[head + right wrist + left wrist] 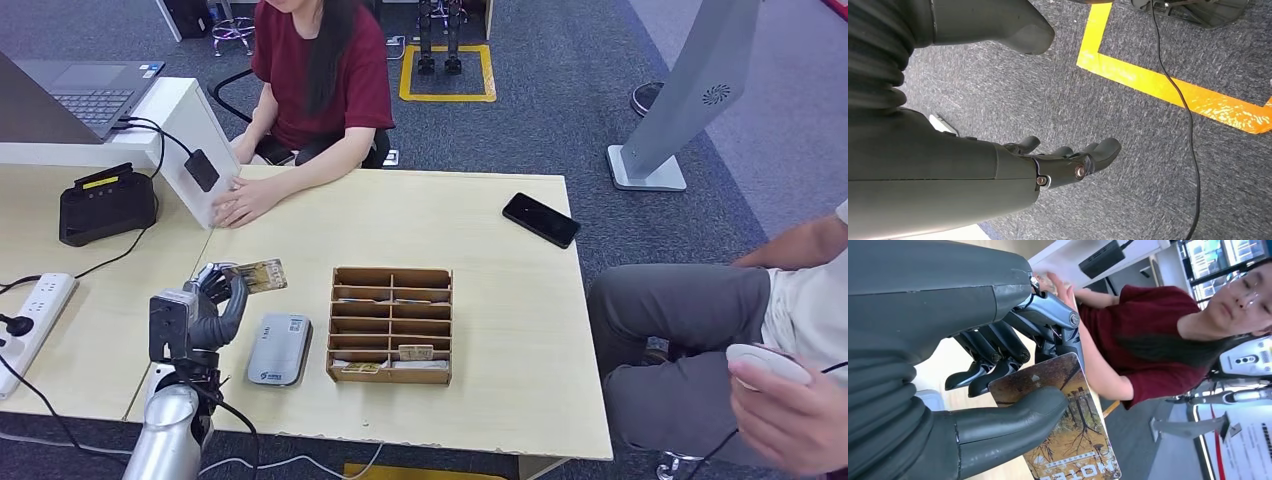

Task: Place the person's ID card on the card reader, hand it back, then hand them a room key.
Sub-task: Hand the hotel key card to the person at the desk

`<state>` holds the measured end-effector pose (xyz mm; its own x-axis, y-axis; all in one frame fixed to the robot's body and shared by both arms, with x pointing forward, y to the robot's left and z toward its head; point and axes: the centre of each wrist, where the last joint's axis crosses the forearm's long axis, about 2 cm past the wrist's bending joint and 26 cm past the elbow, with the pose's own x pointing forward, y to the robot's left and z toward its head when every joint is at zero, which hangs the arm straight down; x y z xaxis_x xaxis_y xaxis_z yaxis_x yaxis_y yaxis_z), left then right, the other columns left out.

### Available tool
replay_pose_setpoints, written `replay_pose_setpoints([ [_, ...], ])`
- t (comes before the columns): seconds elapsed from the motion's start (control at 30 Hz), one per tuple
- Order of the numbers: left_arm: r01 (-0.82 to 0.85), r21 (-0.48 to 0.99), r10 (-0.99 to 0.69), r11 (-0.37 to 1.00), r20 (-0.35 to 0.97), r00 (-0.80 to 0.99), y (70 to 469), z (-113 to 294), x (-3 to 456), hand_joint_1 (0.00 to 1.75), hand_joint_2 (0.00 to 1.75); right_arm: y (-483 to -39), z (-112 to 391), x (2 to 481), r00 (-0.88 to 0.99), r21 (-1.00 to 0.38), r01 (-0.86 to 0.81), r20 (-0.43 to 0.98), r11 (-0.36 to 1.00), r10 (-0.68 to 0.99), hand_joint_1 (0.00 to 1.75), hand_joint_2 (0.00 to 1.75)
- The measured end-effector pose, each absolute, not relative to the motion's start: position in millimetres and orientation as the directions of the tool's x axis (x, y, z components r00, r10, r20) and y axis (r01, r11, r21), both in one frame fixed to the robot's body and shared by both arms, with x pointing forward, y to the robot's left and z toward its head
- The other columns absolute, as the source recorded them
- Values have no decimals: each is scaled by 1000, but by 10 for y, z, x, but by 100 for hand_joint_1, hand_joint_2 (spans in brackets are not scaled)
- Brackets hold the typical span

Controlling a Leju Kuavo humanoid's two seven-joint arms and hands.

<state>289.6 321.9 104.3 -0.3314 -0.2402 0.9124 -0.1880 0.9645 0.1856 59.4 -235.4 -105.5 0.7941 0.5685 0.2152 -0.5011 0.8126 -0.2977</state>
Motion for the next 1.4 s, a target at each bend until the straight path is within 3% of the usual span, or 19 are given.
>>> replay_pose_setpoints([
  [0.13,-292,229,-329,929,872,-362,3240,1167,3004,175,175,-2348,-1054,600,789,-288,-517,206,806,579,0,175],
  [0.23,-463,374,-556,803,750,-358,3297,1348,3164,175,175,-2336,-1052,609,768,-287,-545,204,787,607,0,175],
  [0.37,-670,622,-912,404,333,-241,3400,1536,3359,175,175,-2312,-1047,632,725,-283,-601,201,747,659,0,175],
  [0.47,-684,708,-978,176,47,-203,3406,1637,3469,175,175,-2291,-1042,655,687,-278,-645,195,712,700,0,175],
  [0.53,-680,731,-982,64,-75,-173,3387,1709,3541,175,175,-2273,-1036,678,663,-277,-671,191,688,724,0,175],
  [0.7,-696,718,-984,-9,-130,-122,3355,1895,3713,175,175,-2252,-1026,728,622,-280,-708,188,649,760,0,175],
  [1.0,-694,720,-988,20,-91,-123,3279,1980,3881,175,175,-2242,-1018,771,597,-284,-726,193,626,779,0,175],
  [1.13,-682,730,-987,46,-72,-143,3266,1952,3916,0,175,-2233,-1015,777,595,-285,-728,188,623,782,0,175],
  [1.4,-650,750,-983,120,-2,-183,3267,1894,4022,0,175,-2224,-1013,779,595,-287,-727,189,623,781,0,175],
])
